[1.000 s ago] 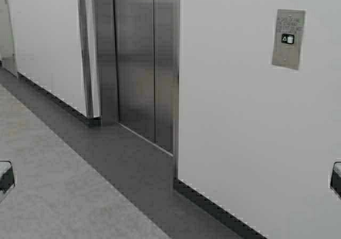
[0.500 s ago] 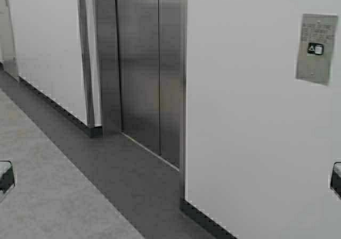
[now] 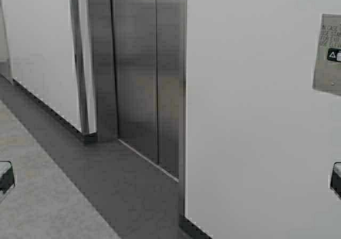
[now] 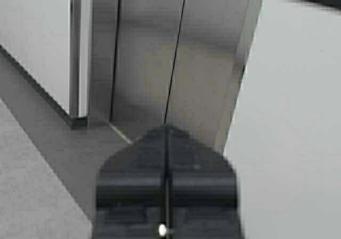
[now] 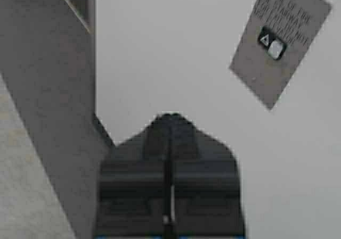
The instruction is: Navigate to elevator, push the call button, then enter the elevator
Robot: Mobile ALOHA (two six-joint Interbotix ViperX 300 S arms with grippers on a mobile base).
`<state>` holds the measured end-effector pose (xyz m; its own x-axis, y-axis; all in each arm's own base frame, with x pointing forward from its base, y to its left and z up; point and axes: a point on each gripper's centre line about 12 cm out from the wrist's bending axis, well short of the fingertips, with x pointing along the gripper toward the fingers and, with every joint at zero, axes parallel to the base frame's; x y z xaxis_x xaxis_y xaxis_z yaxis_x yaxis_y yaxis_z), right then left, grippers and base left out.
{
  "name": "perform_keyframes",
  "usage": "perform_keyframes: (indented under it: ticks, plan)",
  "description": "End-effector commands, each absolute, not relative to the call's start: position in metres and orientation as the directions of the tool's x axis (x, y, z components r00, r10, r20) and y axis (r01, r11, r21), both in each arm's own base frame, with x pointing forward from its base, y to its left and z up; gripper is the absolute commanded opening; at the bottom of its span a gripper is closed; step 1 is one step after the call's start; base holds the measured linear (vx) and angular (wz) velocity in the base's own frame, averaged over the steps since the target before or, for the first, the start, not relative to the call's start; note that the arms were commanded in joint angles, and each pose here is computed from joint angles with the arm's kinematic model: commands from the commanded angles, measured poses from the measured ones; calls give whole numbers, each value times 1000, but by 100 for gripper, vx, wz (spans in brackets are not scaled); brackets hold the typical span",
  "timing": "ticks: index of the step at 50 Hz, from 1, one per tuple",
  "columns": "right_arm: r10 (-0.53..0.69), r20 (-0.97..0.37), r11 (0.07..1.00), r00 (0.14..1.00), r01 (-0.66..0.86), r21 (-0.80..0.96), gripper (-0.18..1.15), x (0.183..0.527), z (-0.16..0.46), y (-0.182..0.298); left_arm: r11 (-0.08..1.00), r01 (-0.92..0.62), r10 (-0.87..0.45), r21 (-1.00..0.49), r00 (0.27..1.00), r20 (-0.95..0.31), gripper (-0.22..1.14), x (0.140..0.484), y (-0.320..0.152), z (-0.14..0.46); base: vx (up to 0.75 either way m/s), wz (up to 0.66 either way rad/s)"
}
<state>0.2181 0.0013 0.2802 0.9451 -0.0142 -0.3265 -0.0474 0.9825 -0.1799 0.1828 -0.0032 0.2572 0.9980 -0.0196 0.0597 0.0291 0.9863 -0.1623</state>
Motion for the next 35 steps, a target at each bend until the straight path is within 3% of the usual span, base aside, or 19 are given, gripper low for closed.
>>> perform_keyframes:
  ticks: [1, 21, 35]
  plan:
    - [-41, -368, 961, 929, -64, -270, 4, 224, 295, -1, 986, 25, -18, -165, 999, 44, 3, 182, -3, 263, 29, -6]
    - [-106, -593, 829, 798, -259, -496, 5, 238, 270, 11, 979, 25, -10, -202, 997, 77, 3, 173, -2, 271, 26, -8]
    - [-270, -602, 724, 751, -254, -641, 5, 244, 254, -3, 973, 28, -5, -230, 995, 98, 3, 172, -1, 278, 16, 1]
